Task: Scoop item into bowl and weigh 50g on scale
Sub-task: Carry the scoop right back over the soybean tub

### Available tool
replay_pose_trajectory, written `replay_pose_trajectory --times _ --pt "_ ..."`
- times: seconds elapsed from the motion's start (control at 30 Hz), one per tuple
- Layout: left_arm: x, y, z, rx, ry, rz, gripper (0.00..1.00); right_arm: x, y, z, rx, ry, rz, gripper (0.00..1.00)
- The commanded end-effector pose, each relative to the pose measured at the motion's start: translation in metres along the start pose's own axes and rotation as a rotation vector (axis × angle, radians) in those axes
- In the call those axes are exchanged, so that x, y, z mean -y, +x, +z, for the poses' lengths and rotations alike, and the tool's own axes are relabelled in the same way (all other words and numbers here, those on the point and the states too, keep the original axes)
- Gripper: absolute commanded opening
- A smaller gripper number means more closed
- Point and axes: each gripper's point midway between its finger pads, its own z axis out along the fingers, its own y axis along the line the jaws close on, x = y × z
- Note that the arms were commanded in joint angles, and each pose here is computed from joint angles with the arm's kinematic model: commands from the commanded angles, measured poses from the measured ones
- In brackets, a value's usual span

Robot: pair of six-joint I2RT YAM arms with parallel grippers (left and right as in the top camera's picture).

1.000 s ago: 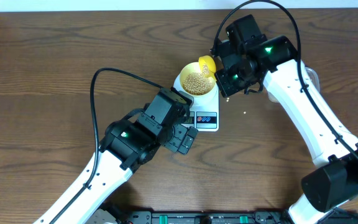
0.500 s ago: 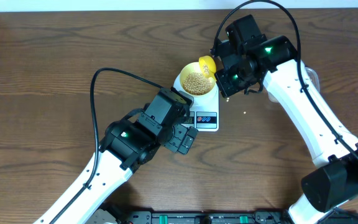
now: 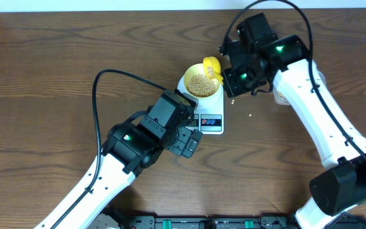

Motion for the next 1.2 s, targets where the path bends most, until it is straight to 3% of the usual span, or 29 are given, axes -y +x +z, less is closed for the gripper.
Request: replay_pose_trajectory --times 0.0,0.43,1.17 --pt "-0.001 -0.007 -0.005 0.021 -0.002 0.005 0.99 -0.003 -0.008 -0.013 0.035 -0.062 0.056 0.01" --pt "-0.001 -0.007 -0.005 0.021 -0.002 0.006 0.99 0.044 -0.01 -0.037 0.073 -0.181 0.242 0.01" --pt "-0.001 -0.007 -0.005 0.021 -0.002 0.006 0.99 0.152 0.045 -0.102 0.137 -0.285 0.47 0.01"
